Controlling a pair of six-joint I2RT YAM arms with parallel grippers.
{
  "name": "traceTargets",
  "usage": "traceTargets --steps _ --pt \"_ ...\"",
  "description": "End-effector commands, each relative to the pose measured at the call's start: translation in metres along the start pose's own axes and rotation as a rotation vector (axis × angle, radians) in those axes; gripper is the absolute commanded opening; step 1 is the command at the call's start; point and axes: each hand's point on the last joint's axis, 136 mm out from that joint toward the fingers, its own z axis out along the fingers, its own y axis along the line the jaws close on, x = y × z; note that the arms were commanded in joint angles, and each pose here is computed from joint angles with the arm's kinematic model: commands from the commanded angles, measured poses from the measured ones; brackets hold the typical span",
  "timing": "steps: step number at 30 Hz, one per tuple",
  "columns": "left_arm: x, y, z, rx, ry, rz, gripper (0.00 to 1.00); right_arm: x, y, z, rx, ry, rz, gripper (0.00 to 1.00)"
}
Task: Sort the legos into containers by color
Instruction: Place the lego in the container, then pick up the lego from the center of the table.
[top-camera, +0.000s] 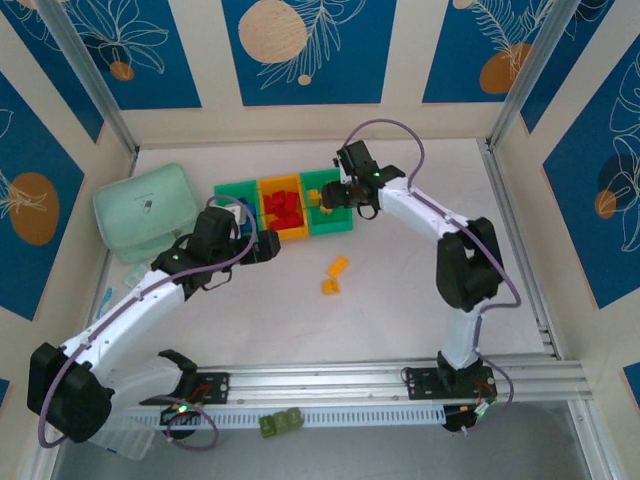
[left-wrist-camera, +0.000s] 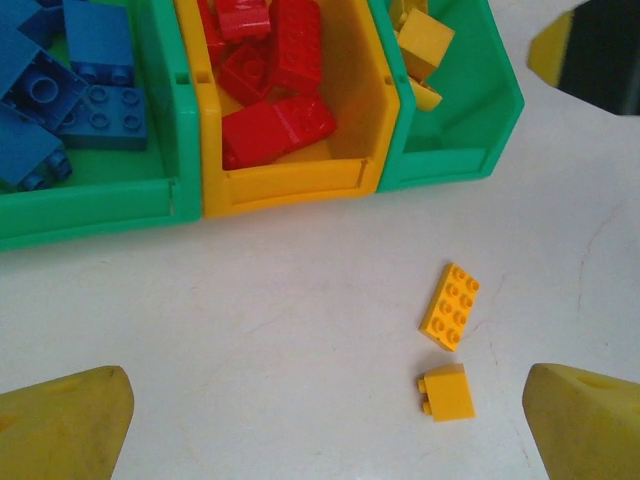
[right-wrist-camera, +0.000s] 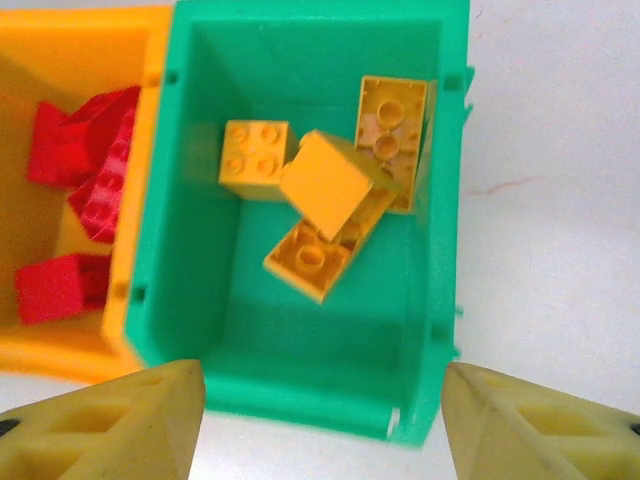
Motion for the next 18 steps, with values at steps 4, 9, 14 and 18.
traceTargets --steps 4,9,14,18 --pt "0.011 -0.010 -0.005 0.083 0.034 -0.003 0.99 0.047 0.012 -0.023 -0.013 0.041 0.040 0.67" --pt "0.027 -0.005 -0.001 0.087 0.050 -0.031 0.99 0.086 0.017 -0.022 -0.015 0.102 0.114 0.69" --pt "0.038 -0.004 0.002 0.102 0.048 -0.062 0.99 0.118 0.027 -0.013 -0.009 0.131 0.144 0.72" --pt "0.044 -0.007 0.005 0.112 0.048 -0.070 0.99 0.138 0.030 0.000 0.011 0.174 0.192 0.75"
